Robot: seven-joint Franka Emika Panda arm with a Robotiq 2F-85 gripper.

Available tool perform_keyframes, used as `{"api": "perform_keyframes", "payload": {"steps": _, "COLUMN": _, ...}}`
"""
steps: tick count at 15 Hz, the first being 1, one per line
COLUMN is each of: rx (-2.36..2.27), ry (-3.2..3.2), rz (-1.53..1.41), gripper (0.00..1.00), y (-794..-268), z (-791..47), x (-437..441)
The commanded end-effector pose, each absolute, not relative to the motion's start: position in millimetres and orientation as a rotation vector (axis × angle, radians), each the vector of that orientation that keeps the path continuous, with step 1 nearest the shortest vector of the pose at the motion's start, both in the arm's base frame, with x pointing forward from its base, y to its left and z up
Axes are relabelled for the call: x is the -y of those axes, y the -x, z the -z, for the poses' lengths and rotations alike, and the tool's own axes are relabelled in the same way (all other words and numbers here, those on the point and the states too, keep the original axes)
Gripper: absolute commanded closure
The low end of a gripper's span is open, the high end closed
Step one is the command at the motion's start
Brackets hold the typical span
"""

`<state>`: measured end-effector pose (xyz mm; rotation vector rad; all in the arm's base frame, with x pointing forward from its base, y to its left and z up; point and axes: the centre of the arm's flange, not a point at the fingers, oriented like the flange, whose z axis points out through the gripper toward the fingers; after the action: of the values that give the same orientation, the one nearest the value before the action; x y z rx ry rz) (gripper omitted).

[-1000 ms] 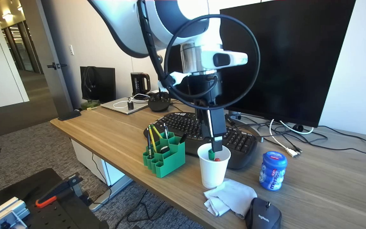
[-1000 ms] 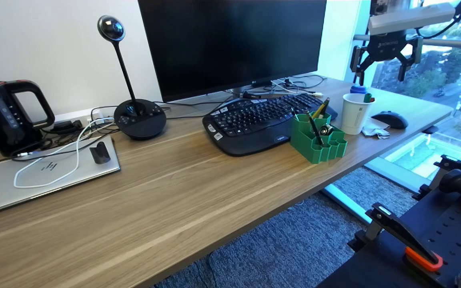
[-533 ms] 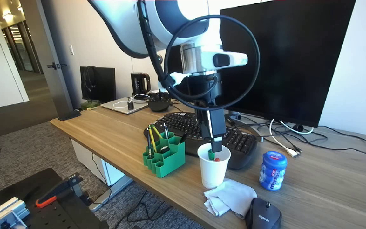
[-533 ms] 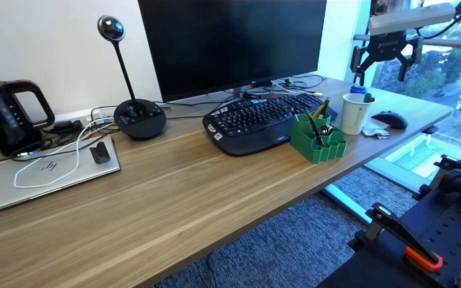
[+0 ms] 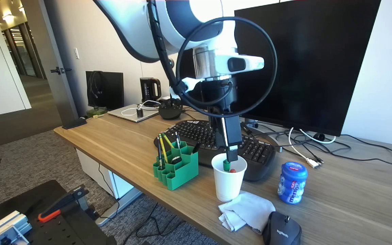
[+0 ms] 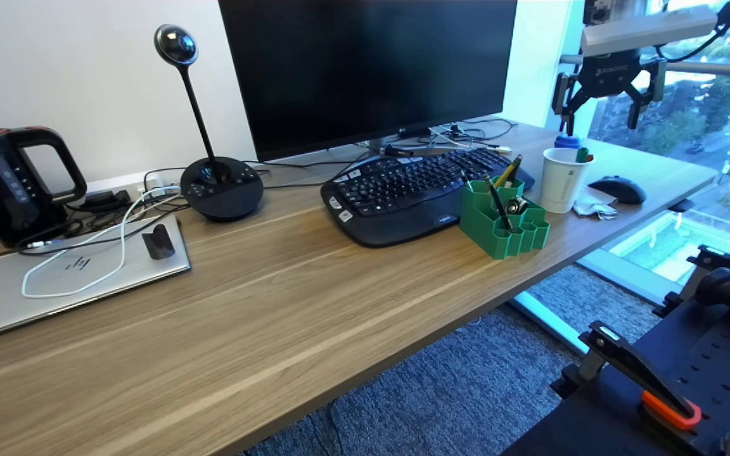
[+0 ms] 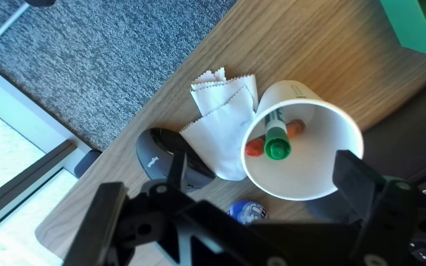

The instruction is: Remove the pen from the cup and put it in the green holder

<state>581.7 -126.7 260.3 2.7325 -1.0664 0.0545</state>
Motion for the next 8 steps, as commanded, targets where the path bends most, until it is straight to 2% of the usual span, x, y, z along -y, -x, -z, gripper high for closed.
{"api": "perform_keyframes", "payload": {"steps": 1, "rx": 1.07, "ry": -2.718, "rz": -0.093, "gripper": 0.0, "y": -594.1, "z": -255.4, "x": 123.3}}
{"api": "perform_keyframes", "payload": {"steps": 8, "rx": 1.082, "ry": -2.697, "rz": -0.127, "gripper": 0.0, "y": -603.6, "z": -243.1, "x": 121.6}}
